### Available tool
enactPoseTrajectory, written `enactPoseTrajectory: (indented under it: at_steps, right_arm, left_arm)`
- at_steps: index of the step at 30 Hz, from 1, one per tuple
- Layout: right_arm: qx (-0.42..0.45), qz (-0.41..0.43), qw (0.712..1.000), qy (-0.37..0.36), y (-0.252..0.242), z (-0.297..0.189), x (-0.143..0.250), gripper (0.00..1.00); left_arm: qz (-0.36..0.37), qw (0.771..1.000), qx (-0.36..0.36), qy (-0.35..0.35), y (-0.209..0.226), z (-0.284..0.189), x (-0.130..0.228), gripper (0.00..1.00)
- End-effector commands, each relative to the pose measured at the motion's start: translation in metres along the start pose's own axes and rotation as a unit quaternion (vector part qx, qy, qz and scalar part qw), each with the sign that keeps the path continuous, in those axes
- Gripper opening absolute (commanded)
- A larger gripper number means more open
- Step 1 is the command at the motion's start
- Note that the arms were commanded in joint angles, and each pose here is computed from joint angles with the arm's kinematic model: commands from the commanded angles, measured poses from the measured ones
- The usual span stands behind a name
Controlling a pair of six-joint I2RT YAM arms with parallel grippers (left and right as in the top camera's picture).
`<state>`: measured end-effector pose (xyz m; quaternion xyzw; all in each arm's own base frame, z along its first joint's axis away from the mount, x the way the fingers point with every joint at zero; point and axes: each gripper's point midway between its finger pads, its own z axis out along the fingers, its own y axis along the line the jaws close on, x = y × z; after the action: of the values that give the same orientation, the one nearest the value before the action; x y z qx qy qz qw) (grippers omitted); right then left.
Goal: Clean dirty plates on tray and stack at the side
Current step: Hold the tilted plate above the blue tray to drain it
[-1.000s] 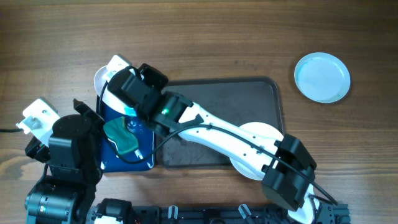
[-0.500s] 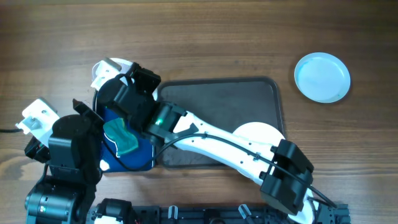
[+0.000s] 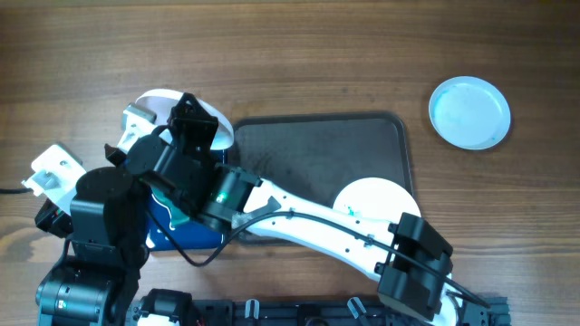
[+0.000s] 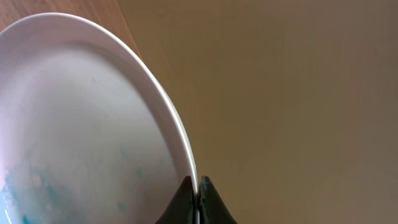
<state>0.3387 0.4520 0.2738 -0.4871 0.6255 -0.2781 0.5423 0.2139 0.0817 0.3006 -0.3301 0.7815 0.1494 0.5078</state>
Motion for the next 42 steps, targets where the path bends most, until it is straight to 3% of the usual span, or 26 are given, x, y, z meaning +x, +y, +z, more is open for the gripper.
enactPoseTrajectory:
  at_steps: [1, 36, 40, 42]
  right_arm:
    - [0.01, -0.018, 1.0, -0.012, -0.003, -0.011, -0.014, 0.04]
    - [0.023, -0.018, 0.999, -0.017, -0.009, -0.012, -0.019, 0.04]
    - [-0.001, 0.053, 0.999, -0.012, 0.003, -0.012, -0.013, 0.04]
    - [-0.06, 0.111, 0.992, -0.01, 0.026, -0.01, -0.008, 0.04]
  left_arm:
    - [0.004, 1.0, -0.001, -0.003, 0.0, -0.001, -0.002, 1.0]
    - [0.004, 1.0, -0.001, -0.003, 0.0, -0.001, -0.002, 1.0]
    - [0.004, 1.0, -0.001, -0.003, 0.0, -0.001, -0.002, 1.0]
    - [0.004, 1.0, -0.001, -0.003, 0.0, -0.001, -0.002, 1.0]
